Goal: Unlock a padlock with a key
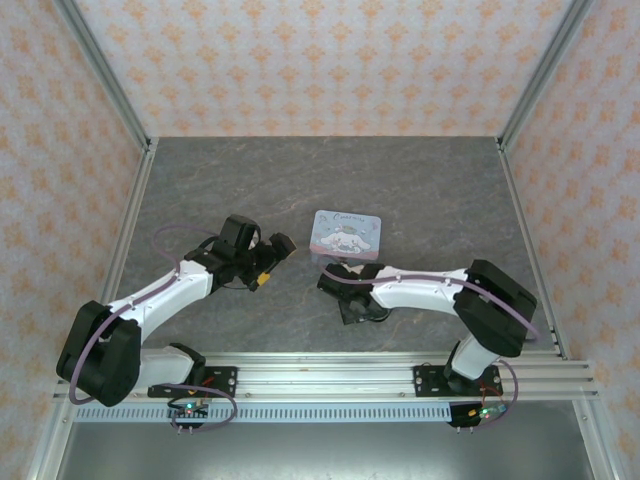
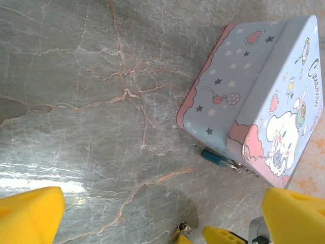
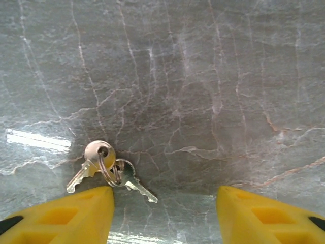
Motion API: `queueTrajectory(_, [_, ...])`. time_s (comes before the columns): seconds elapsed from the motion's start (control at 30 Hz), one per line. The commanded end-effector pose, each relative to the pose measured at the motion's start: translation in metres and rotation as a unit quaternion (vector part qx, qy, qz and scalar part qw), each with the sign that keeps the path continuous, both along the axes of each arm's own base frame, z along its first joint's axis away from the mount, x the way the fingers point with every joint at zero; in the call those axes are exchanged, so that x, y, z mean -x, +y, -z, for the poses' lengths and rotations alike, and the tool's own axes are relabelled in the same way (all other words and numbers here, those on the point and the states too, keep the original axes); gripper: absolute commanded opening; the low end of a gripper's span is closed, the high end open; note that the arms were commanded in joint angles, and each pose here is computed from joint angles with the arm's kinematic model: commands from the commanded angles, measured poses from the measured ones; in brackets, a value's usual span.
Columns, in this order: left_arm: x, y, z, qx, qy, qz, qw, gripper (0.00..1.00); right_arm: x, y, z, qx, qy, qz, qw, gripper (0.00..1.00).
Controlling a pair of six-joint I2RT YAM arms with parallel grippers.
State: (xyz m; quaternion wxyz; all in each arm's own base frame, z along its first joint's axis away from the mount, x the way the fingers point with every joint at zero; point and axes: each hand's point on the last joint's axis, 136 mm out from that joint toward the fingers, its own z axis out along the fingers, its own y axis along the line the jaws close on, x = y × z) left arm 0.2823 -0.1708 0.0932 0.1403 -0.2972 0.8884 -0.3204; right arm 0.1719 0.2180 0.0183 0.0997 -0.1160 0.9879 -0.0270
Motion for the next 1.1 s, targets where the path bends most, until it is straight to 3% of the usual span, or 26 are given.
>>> queueTrajectory(0.0, [-0.005, 0.002, -0.005, -0.013, -0.009, -0.004, 1.000, 1.00, -0.009, 0.005, -0.001, 0.007, -0.010, -0.006, 1.000, 0.55])
queueTrajectory(0.33, [-0.004, 0.003, -0.005, -0.015, -0.010, -0.004, 1.000, 1.00, -0.023, 0.016, -0.004, 0.005, -0.018, -0.004, 1.000, 0.52])
queueTrajectory(0.63, [-0.005, 0.003, -0.005, -0.014, -0.010, -0.005, 1.000, 1.00, -0.033, 0.024, -0.007, -0.050, -0.012, 0.025, 0.998, 0.50])
queueTrajectory(1.07, [-0.005, 0.002, -0.003, -0.016, -0.008, -0.004, 1.000, 1.00, -0.027, 0.030, 0.007, -0.068, 0.011, 0.029, 0.997, 0.48])
